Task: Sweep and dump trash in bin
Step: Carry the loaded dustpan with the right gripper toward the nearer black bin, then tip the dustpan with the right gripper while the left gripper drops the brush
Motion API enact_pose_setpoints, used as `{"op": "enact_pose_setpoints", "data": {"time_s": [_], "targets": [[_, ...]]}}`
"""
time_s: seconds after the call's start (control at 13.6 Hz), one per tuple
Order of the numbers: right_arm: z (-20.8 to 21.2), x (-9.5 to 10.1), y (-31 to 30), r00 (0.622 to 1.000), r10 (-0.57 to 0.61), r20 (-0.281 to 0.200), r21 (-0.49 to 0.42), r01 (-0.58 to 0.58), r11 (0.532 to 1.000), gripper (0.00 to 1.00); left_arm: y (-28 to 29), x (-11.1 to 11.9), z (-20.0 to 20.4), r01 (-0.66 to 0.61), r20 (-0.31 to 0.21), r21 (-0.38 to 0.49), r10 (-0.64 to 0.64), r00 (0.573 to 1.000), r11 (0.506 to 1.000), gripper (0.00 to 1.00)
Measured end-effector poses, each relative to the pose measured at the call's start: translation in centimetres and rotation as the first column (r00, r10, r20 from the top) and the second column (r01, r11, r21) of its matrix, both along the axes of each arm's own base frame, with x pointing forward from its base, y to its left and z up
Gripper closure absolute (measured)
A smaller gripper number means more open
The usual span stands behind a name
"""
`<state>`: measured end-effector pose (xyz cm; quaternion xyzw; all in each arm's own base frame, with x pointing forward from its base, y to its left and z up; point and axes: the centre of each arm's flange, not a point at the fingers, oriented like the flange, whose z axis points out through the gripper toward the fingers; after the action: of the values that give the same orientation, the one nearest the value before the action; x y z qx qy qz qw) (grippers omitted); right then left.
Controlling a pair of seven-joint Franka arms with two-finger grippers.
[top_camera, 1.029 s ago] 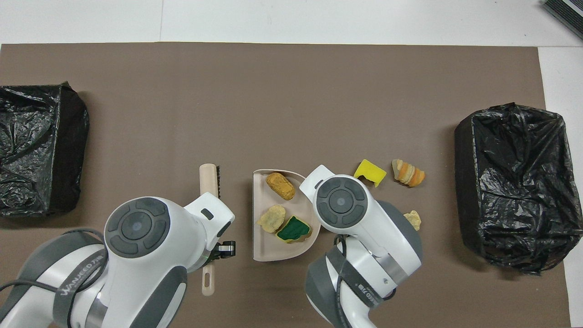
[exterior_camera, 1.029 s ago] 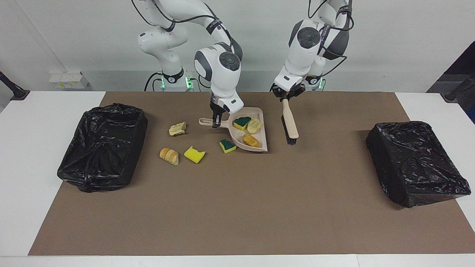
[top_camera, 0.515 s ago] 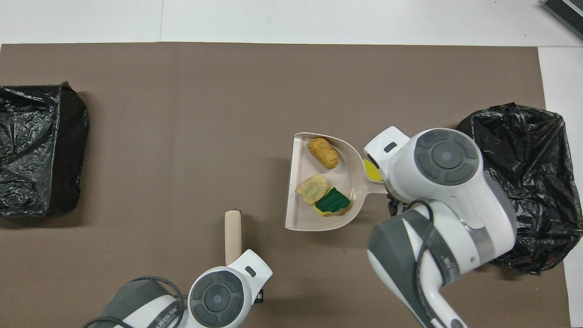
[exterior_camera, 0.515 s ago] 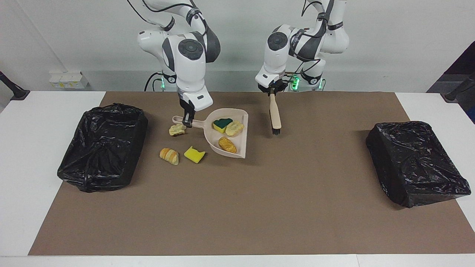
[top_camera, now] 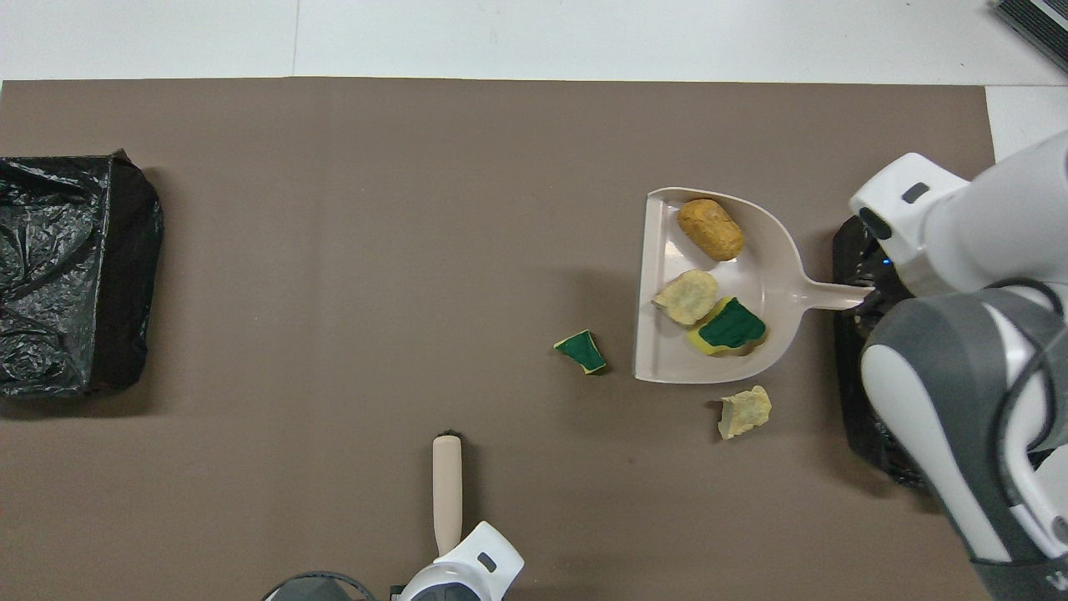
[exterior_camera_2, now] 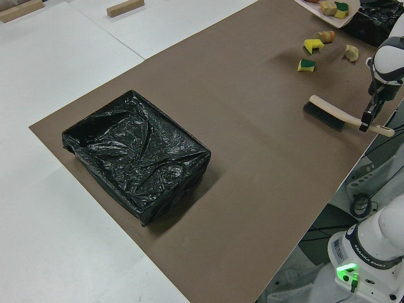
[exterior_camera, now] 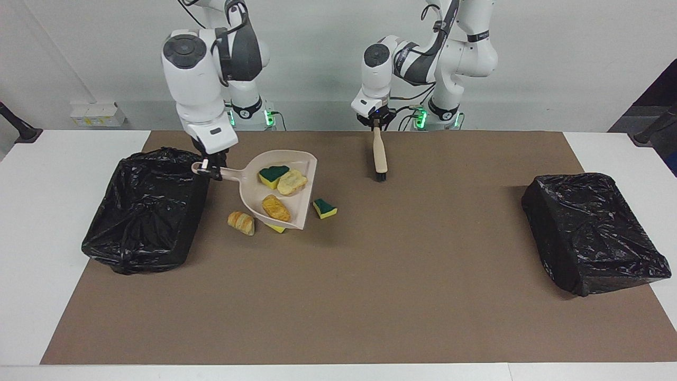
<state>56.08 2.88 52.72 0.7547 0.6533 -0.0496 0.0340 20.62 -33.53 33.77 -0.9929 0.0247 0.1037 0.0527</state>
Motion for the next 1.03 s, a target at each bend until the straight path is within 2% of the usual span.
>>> {"op": "enact_pose_setpoints", "data": {"time_s": [0.29, 0.44, 0.51, 0.59, 0.81, 0.96, 1.03], "targets": [[0.5, -0.3, -13.1, 0.999, -0.033, -0.009, -0.004, 0.033, 0.999, 0.68, 0.0, 0.0, 0.0, -0.009, -0.003, -0.009, 0.009, 1.0, 1.0, 0.74], [0.6, -1.1, -18.5, 0.999, -0.05, -0.01, -0.071, 0.049, 0.996, 0.68, 0.0, 0.0, 0.1, -0.01, -0.005, -0.011, 0.01, 1.0, 1.0, 0.73], [0.8, -1.6, -20.8, 0.998, -0.063, -0.006, -0.122, 0.062, 0.991, 0.68, 0.0, 0.1, 0.0, -0.003, -0.008, -0.013, 0.003, 1.0, 1.0, 0.68], [1.1, -2.0, -22.9, 0.997, -0.073, -0.003, -0.178, 0.071, 0.981, 0.68, 0.1, 0.2, 0.0, 0.005, -0.011, -0.017, -0.006, 1.0, 1.0, 0.58], [1.9, -2.7, -25.8, 0.998, -0.054, -0.02, -0.345, 0.044, 0.937, 0.68, 0.9, 1.8, 0.1, 0.032, -0.02, -0.039, -0.033, 0.999, 0.999, 0.2], [2.0, -2.6, -26.0, 0.998, -0.029, -0.051, -0.435, 0.004, 0.9, 0.68, 1.9, 5.0, 1.4, 0.058, -0.008, -0.088, -0.059, 0.998, 0.994, 0.01], [1.5, -2.5, -25.9, 0.997, -0.032, -0.065, -0.481, -0.004, 0.877, 0.68, 2.4, 7.2, 2.6, 0.068, 0.008, -0.122, -0.068, 0.998, 0.99, 0.0]]}}
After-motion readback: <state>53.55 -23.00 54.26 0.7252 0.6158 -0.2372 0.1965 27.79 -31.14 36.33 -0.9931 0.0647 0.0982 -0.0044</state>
